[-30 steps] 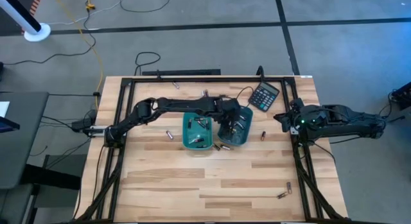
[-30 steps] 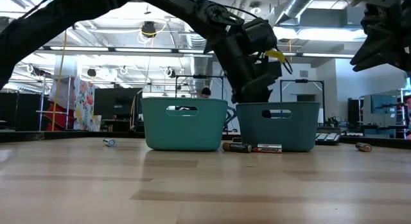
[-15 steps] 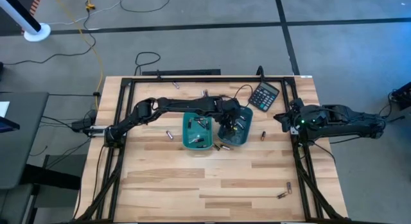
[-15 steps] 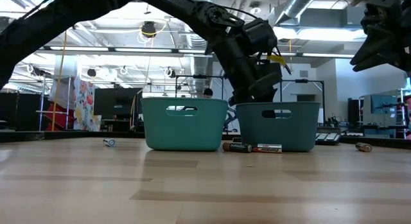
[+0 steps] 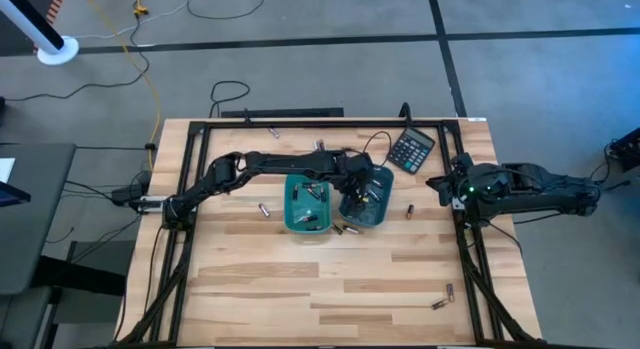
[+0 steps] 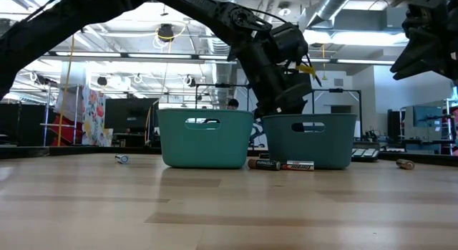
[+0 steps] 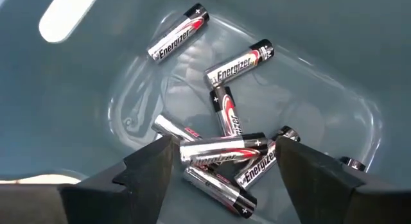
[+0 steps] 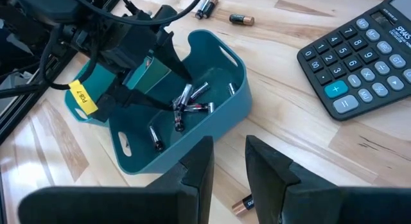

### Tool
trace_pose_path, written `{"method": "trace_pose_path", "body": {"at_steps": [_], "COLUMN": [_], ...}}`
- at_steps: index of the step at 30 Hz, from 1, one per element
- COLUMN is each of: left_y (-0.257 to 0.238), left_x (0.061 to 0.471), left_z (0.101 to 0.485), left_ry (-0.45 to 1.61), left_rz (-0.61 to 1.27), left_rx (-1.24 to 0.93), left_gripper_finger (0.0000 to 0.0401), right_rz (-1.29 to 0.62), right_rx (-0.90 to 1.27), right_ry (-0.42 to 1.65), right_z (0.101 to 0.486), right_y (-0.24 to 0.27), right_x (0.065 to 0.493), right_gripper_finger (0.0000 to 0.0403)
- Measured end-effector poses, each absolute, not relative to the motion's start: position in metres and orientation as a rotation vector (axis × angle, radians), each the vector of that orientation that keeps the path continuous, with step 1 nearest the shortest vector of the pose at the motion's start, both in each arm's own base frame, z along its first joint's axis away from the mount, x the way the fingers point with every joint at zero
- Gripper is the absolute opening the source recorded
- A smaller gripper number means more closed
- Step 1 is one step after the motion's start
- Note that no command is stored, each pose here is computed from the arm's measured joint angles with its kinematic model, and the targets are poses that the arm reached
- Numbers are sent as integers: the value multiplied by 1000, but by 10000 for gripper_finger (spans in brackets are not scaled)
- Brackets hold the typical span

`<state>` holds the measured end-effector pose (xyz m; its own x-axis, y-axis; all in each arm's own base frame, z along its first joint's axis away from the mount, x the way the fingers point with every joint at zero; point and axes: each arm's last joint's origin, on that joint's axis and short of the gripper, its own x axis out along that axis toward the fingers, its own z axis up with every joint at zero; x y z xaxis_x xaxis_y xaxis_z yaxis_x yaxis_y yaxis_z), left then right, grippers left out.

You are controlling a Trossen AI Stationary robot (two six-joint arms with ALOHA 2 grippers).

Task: Sort batteries
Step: Put the silver battery into the blue bin, then put the black battery into the green bin

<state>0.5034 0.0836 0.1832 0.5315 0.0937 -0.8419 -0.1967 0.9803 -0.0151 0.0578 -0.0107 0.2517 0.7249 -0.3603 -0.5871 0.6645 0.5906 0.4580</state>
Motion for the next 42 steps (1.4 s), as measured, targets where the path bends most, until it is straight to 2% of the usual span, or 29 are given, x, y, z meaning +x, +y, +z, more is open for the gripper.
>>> {"method": "trace_pose_path", "body": {"at_steps": [9,15,24,32,42], "left_y": [84,84,86,85,69], "left_x": [504,504,513,507,494], "left_z": [183,187,228,267,299], "left_ry": [999,993,884,888,813], "left_rz": [145,165,176,177,62], "left_rx": [-47,-84,-93,-108,-77], "left_gripper_finger": [276,277,277,277,277], "right_rz": [-622,-622,-622,-622,-657], "right_rx": [716,716,715,717,840], "right_ry": [466,467,467,466,428], "right_z": [252,252,252,252,252], "right_y": [-11,-11,-11,-11,-11], "right_x": [58,58,58,58,58], "right_gripper_finger": [108,108,108,108,108]}}
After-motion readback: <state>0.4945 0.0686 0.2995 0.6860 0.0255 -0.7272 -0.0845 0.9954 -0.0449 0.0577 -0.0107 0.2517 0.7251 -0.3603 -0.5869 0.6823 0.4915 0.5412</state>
